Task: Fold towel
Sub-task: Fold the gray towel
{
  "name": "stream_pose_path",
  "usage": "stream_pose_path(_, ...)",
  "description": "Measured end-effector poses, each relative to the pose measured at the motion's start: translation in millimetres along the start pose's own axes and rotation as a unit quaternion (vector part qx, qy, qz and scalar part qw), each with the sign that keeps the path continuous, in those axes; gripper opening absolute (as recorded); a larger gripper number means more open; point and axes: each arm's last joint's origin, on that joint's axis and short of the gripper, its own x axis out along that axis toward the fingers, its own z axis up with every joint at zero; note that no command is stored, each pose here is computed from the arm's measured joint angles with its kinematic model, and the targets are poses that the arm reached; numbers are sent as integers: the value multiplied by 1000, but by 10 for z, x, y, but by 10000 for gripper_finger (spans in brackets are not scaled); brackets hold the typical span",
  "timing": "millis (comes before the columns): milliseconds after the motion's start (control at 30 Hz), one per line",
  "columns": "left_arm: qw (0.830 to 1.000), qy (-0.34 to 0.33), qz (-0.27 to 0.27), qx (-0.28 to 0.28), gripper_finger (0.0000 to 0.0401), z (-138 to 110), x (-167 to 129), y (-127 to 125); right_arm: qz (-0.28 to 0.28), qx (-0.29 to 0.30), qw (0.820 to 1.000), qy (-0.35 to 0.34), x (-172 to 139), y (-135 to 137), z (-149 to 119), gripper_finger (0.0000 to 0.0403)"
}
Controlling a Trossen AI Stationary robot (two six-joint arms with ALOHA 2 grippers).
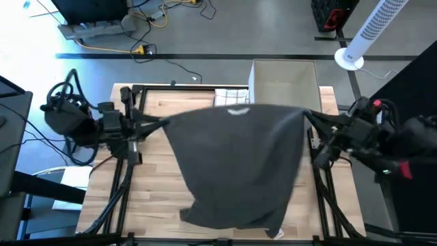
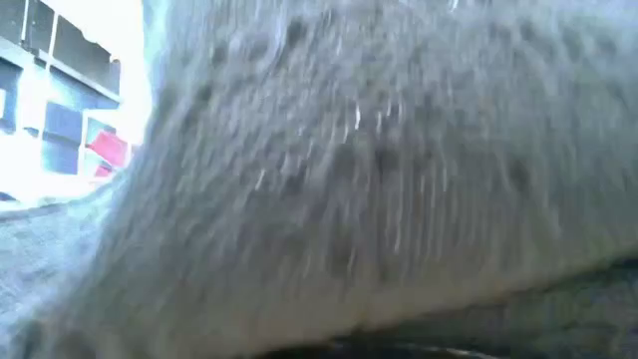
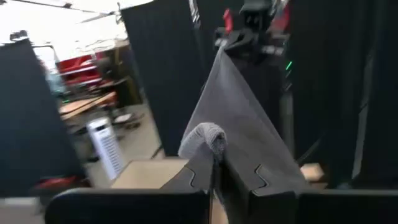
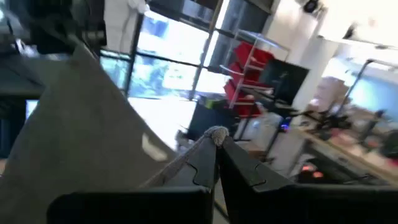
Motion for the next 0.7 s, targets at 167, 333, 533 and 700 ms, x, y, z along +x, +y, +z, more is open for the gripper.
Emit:
stream_pose_path(167,998,13,37,41,4,-32,-24,237,-13,7,1000,5,57,-6,-248,0)
stream_pose_path(333,996,32,33,70,4,-110,-7,403,11,47,999,23,136,-87,-576,0)
stream_pose_path(533,990,92,44,97,4,-272,39,571,3,77,992,102,282,-158,-927,0)
stream_pose_path(700,995,75,-16,65,4,-280,120,615,9,76,985,154,421,-46,-1028,0)
